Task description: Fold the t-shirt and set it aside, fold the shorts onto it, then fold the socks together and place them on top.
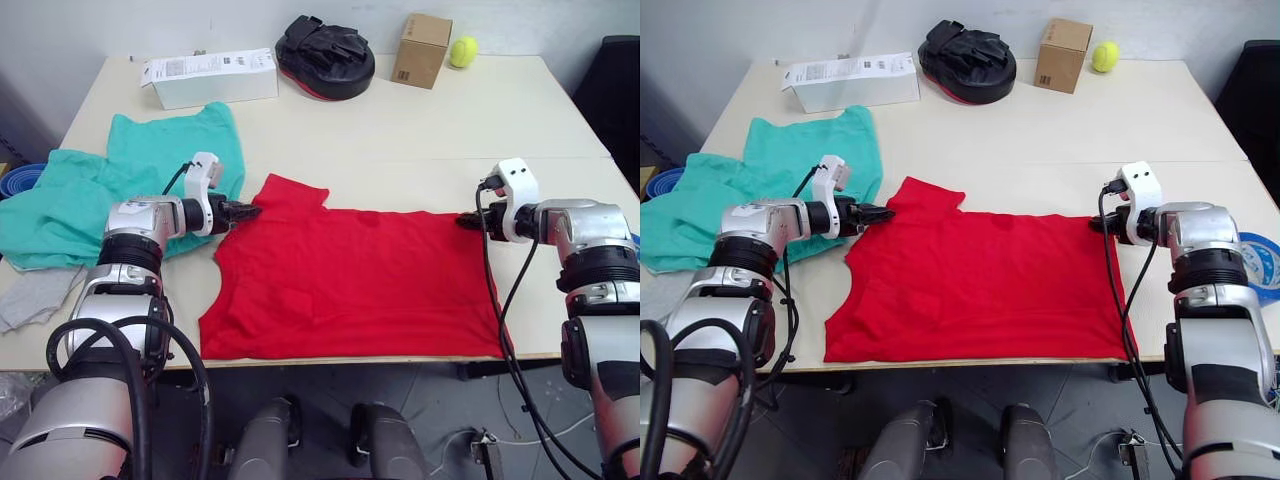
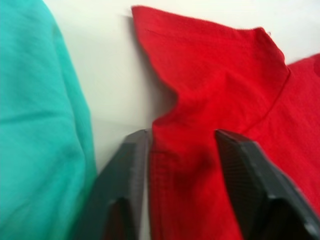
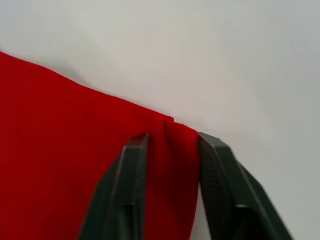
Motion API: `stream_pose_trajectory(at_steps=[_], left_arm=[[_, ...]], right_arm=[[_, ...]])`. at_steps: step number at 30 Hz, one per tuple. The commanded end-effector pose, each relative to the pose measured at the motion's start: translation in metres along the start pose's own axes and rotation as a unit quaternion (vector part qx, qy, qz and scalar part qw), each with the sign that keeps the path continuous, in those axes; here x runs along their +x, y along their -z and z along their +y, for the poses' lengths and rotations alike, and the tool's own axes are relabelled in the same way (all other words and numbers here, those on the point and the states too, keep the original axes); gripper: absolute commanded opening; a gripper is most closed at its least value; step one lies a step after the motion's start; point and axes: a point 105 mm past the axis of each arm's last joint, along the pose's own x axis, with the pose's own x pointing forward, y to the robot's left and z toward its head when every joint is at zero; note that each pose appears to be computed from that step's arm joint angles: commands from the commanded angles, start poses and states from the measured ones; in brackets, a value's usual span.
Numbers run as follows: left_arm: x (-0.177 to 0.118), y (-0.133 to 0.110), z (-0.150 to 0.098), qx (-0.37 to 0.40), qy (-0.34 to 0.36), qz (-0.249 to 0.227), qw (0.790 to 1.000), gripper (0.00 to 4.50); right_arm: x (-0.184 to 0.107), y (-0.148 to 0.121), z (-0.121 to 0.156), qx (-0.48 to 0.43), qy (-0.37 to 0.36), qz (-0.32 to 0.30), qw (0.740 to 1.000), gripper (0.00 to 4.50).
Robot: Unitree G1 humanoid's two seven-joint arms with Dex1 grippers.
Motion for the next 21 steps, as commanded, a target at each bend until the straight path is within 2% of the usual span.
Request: stream_pose_trajectory(at_steps=[1,3,7,10,14,17,21], left_arm=[[-0.003,-0.002,-0.006,0.019,0.022,0.002,1.000,0.63],[-0.008,-0.008,-0.012,0.020,0.048,-0.014,0.999,0.04],[-0.018,-0.018,-0.014,0.046,0.060,-0.038,0.996,0.04],[-0.027,-0.032,-0.025,0.082,0.087,-0.068,0.990,0.04],[-0.041,-0.039,-0.050,0.122,0.154,-0.084,0.977,0.04],[-0.044,-0.032,-0.055,0.194,0.147,-0.075,0.967,0.04],[-0.049,-0.004,-0.061,0.302,0.152,-0.033,0.940,0.04]], right_arm=[[0.000,-0.002,0.004,-0.005,-0.022,-0.027,0.999,0.07],[-0.004,-0.009,0.006,-0.010,-0.035,-0.050,0.998,0.00],[-0.014,-0.017,0.011,-0.030,-0.066,-0.088,0.993,0.00],[-0.022,-0.021,0.010,-0.035,-0.074,-0.110,0.991,0.00],[-0.035,-0.027,0.021,-0.137,-0.108,-0.155,0.972,0.00],[-0.044,-0.017,0.028,-0.216,-0.129,-0.166,0.954,0.00],[-0.056,0.007,0.037,-0.295,-0.175,-0.158,0.926,0.00]])
